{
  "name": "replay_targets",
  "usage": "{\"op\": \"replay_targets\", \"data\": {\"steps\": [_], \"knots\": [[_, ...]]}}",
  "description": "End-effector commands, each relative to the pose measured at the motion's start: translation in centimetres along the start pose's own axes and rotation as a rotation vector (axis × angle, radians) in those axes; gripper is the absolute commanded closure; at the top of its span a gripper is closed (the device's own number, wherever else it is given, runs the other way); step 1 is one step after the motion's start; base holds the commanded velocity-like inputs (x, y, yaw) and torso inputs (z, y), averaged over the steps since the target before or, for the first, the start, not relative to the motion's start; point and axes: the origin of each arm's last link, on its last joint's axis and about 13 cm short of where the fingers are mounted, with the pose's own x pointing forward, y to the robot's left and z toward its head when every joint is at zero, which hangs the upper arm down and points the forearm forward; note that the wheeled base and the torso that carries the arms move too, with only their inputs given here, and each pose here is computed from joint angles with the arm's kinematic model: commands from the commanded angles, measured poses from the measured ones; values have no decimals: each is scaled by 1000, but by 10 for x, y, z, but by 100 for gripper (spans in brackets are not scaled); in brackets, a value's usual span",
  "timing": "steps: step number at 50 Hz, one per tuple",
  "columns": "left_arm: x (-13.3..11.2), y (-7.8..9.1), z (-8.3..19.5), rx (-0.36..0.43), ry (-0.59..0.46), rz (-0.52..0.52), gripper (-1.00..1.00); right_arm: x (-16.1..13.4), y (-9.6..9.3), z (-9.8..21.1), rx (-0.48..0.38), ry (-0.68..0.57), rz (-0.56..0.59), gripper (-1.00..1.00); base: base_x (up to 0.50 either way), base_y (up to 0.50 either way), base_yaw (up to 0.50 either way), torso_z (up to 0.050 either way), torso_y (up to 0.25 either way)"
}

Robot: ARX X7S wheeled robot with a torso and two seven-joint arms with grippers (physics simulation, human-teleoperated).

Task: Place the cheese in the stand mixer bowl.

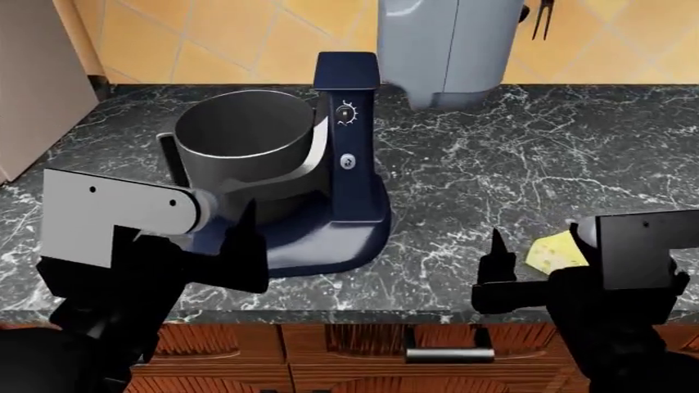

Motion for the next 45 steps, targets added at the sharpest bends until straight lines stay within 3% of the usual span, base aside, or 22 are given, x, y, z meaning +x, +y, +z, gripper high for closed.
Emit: {"op": "replay_targets", "data": {"steps": [1,21,45], "knots": [[-3,1,-1,1,4,-4,-100,-11,-18,1,-36,158,-82,-100,0,0,0,0,0],[1,1,-5,-5,19,-8,-100,3,-37,4,-3,204,-139,-100,0,0,0,0,0],[2,1,-7,-8,26,-10,-100,44,-58,-16,60,316,-152,-100,0,0,0,0,0]]}}
